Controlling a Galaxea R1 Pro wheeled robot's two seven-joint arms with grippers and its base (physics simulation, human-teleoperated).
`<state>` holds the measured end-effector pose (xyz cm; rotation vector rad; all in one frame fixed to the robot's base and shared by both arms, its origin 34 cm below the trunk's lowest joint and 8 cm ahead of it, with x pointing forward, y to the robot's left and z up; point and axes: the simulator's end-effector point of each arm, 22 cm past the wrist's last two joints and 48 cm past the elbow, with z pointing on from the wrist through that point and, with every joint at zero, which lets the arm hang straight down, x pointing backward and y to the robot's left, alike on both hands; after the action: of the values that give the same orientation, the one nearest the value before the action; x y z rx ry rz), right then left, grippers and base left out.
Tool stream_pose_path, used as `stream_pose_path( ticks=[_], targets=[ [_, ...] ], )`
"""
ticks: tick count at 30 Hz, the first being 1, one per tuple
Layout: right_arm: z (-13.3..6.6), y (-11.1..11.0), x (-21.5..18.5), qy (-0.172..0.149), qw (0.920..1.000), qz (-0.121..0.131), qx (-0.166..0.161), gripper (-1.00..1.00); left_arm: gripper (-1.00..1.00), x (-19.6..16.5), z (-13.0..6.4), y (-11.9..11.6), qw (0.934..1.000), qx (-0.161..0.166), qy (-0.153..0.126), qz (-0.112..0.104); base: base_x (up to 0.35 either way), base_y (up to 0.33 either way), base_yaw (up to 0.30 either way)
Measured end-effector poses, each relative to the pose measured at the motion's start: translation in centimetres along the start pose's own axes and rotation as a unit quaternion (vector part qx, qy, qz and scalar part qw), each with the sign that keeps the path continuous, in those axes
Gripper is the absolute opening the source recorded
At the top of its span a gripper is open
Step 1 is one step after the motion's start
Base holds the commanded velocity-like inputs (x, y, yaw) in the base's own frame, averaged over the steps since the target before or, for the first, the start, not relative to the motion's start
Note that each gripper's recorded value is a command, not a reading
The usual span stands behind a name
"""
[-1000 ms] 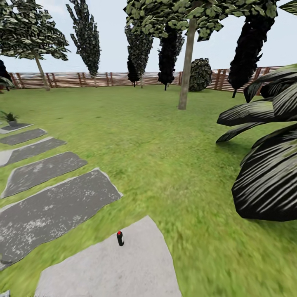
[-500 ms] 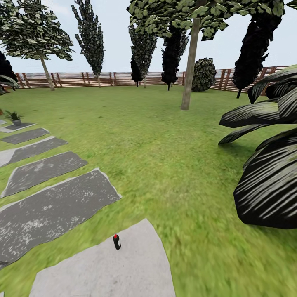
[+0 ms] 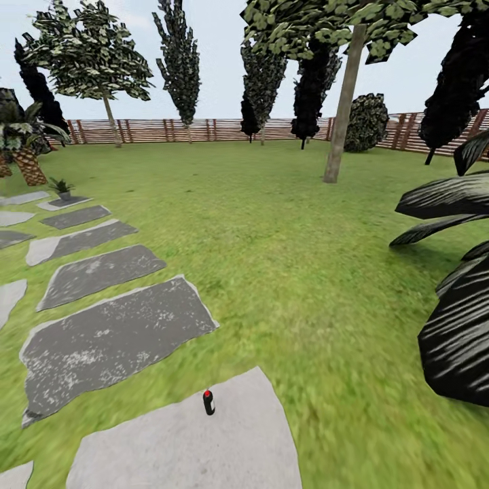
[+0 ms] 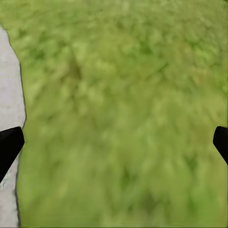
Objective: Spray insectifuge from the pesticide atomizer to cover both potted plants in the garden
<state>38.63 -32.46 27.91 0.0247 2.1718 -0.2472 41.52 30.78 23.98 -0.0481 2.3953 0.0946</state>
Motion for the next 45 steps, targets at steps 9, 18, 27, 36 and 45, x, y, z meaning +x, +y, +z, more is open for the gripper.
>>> stream_pose_path(
  ticks=[9, 18, 27, 36, 45],
  targets=[
    [0.0, 0.0, 0.0, 0.000, 1.0000, 0.000, 0.000, 1.00, 1.00, 0.0, 0.0, 0.0, 1.0000, 0.000, 0.000, 0.000, 0.328, -0.015, 0.278],
    [0.0, 0.0, 0.0, 0.000, 1.0000, 0.000, -0.001, 1.00, 1.00, 0.0, 0.0, 0.0, 1.0000, 0.000, 0.000, 0.000, 0.182, -0.102, 0.188],
    [0.4, 0.1, -1.2, -0.013, 0.9999, 0.001, -0.002, 1.00, 1.00, -0.3, 0.3, -1.0, 1.0000, 0.007, 0.002, 0.000, 0.008, -0.006, 0.009],
    [6.6, 0.0, -13.6, -0.106, 0.9943, 0.013, 0.006, 1.00, 1.00, -18.1, 6.4, -3.9, 0.9976, 0.029, -0.063, -0.003, 0.000, 0.000, 0.000],
    [10.8, 2.4, -21.8, -0.134, 0.9902, 0.016, -0.035, 1.00, 1.00, -26.7, 6.8, -10.2, 0.9917, 0.069, -0.108, -0.008, 0.000, 0.000, 0.000]
  ],
)
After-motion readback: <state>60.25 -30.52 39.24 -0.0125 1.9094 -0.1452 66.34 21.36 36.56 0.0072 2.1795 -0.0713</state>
